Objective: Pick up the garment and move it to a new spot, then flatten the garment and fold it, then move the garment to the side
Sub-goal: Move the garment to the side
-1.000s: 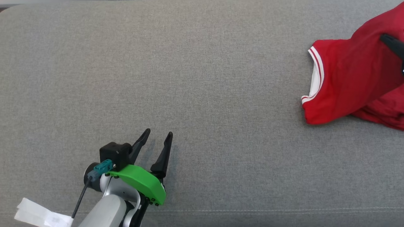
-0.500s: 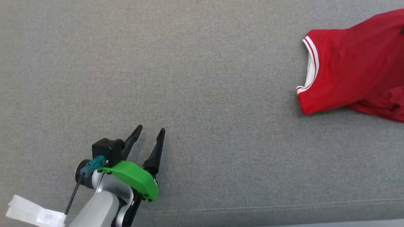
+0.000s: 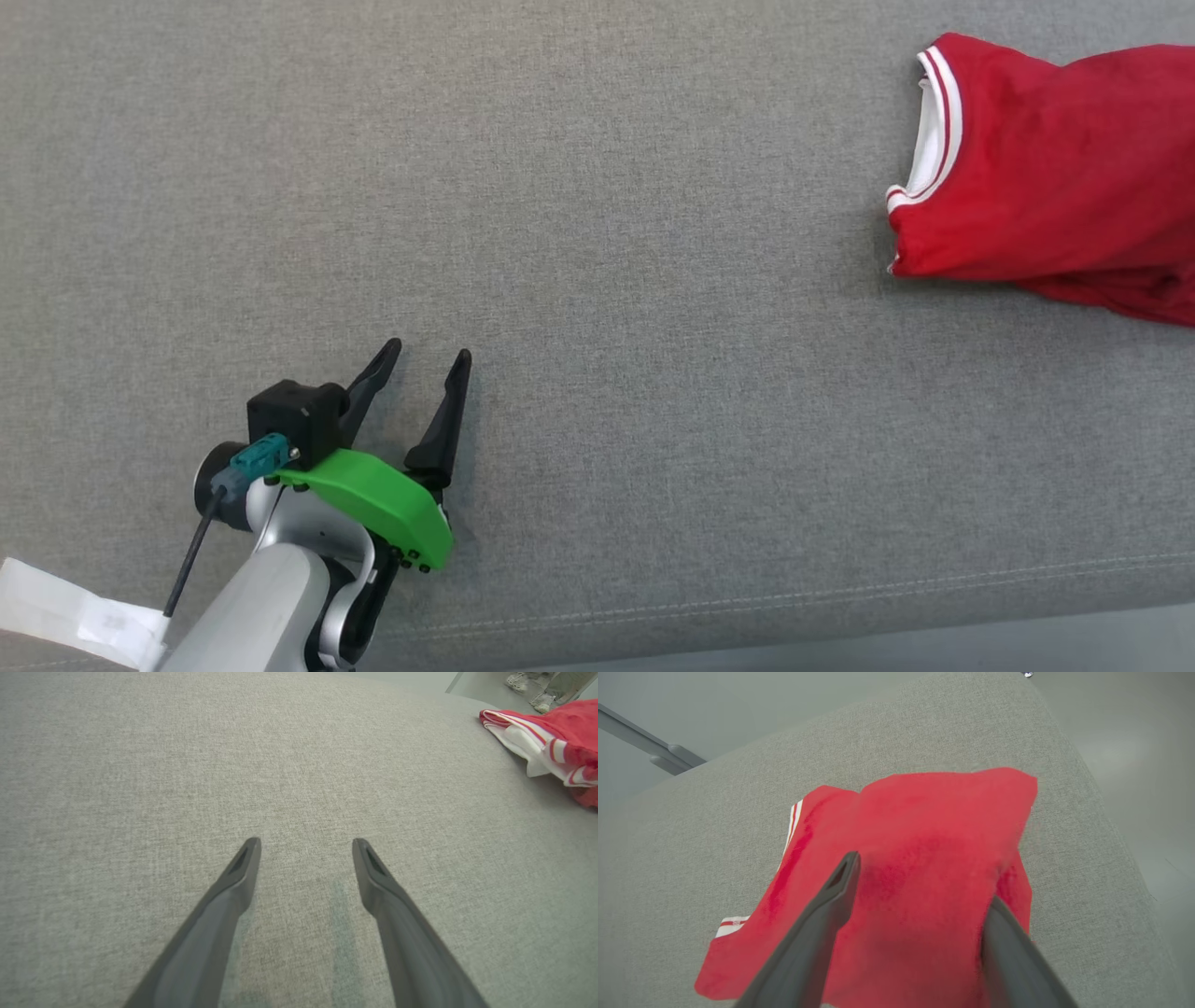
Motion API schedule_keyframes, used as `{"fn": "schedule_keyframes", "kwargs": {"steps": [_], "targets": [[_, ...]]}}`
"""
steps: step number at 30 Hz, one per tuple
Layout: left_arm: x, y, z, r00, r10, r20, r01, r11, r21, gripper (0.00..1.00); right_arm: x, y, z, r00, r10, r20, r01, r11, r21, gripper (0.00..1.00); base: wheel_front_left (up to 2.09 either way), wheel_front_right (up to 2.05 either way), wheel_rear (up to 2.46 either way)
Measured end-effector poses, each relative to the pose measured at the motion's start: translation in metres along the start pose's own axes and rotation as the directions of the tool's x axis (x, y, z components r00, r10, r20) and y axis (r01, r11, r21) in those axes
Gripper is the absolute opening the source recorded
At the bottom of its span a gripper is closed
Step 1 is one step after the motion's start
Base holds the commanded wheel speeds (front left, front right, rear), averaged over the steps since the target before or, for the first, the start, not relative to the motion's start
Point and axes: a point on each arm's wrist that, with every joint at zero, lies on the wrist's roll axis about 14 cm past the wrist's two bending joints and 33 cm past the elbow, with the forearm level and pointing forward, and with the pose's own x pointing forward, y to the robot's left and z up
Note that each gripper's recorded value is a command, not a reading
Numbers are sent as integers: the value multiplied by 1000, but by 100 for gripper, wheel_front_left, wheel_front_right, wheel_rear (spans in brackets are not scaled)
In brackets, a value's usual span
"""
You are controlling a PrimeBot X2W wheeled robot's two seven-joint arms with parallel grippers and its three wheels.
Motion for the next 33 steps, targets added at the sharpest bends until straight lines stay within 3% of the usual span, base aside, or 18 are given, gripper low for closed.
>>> {"fn": "schedule_keyframes", "kwargs": {"steps": [7,16,25,33], "targets": [[10,8,-2,1000,7,-11,-7,1000,-3,100,5,-25,-20,996,-78,-42,77,997,-19,100,0,0,0],[28,-2,-2,999,-42,-16,42,999,-7,100,-9,-83,-81,956,-243,-164,239,970,-46,100,0,0,0],[35,-5,-2,998,-55,-23,55,998,-1,100,-2,-74,-97,968,-231,-97,237,970,56,100,0,0,0],[33,-15,6,997,-73,-3,73,997,-3,100,-11,-77,-95,970,-233,-62,236,971,38,100,0,0,0]]}}
